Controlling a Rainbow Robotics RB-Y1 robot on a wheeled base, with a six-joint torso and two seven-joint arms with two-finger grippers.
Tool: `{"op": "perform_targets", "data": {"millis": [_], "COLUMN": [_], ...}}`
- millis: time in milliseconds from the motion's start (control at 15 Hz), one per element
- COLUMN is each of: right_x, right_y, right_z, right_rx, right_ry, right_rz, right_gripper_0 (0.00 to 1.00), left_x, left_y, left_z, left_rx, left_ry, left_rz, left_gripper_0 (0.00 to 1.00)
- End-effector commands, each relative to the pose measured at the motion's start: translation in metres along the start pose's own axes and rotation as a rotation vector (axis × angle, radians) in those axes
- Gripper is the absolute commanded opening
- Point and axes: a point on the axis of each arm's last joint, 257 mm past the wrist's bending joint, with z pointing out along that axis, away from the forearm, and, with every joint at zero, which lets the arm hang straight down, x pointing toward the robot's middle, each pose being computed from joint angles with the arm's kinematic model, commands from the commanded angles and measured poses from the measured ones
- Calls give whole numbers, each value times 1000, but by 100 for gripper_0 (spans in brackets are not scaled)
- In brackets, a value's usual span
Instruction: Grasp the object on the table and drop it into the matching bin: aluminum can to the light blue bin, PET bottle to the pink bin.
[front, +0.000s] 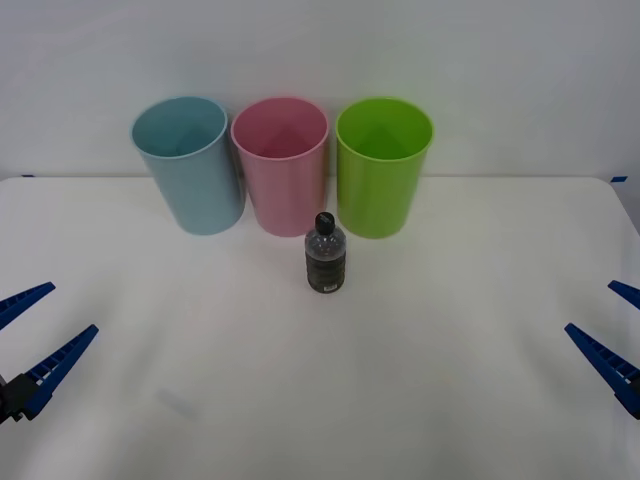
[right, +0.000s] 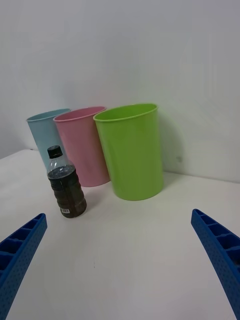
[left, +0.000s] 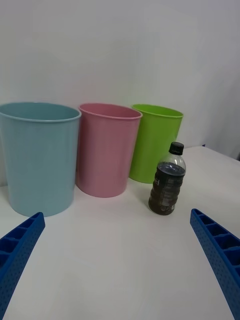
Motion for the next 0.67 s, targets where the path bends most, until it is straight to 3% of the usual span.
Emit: {"op": "perform_targets", "data": {"millis": [67, 133, 333, 667], "right_x": [0, 10, 6, 22], "right_y": [0, 0, 6, 29], "right_z": [0, -7, -11, 3], "right_rx": [0, 17, 15, -49], "right_ry": [0, 16, 26, 42], "right_rz": [0, 16, -1, 28], "right_gripper_0": [100, 100, 100, 100], "left_x": [0, 0, 0, 0], "left_y": [0, 0, 0, 0], "left_z": [0, 0, 0, 0], "left_rx": [0, 0, 0, 0], "left_ry": [0, 0, 0, 0], "left_rz": [0, 0, 0, 0], "left_gripper_0": [100, 100, 100, 100]}}
